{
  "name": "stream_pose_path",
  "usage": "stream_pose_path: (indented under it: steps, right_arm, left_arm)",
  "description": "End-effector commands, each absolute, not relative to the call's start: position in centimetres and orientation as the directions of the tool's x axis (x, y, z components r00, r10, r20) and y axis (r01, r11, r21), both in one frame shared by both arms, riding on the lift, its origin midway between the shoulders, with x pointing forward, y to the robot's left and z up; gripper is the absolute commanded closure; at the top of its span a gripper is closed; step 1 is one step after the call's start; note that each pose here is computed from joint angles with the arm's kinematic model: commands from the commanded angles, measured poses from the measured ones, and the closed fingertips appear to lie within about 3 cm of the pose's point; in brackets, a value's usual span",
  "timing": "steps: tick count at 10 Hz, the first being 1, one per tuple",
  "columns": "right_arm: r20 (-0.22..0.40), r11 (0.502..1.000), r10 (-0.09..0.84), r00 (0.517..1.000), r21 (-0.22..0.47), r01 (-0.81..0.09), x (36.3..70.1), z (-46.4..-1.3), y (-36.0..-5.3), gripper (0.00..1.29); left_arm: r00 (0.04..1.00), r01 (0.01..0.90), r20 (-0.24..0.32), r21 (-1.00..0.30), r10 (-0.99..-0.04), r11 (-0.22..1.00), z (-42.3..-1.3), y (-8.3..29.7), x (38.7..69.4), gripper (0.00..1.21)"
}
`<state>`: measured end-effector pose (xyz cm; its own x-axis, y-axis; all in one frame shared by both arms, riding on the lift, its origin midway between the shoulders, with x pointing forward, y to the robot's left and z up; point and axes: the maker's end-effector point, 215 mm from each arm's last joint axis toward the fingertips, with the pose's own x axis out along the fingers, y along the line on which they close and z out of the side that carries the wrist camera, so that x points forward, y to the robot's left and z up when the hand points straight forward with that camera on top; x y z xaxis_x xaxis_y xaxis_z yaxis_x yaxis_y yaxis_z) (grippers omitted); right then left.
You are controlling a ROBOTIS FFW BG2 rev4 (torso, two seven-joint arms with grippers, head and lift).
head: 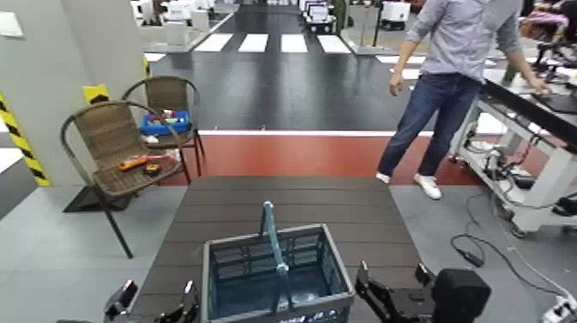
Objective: Place the crate on the table.
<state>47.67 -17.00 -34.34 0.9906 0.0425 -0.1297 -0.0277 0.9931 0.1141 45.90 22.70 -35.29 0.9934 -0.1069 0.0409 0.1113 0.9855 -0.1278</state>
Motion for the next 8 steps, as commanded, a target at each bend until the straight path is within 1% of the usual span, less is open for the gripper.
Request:
stream_pose_path:
  steps: [1, 8]
  right_arm:
    - [-0.132, 0.993, 0.042, 0.99, 0.112, -0.027, 47.68, -34.4, -17.01, 0.14]
    - [-0.133, 0.993, 0.047, 0.99, 0.116, -0.032, 47.65, -34.51, -16.75, 0.14]
  left_arm:
    - [0.994, 0.105, 0.044, -0.117, -0.101, 0.988, -35.28, 22.5, 45.7, 0.1]
    - [0.995, 0.094, 0.038, -0.123, -0.09, 0.988, -35.33, 22.61, 46.0, 0.09]
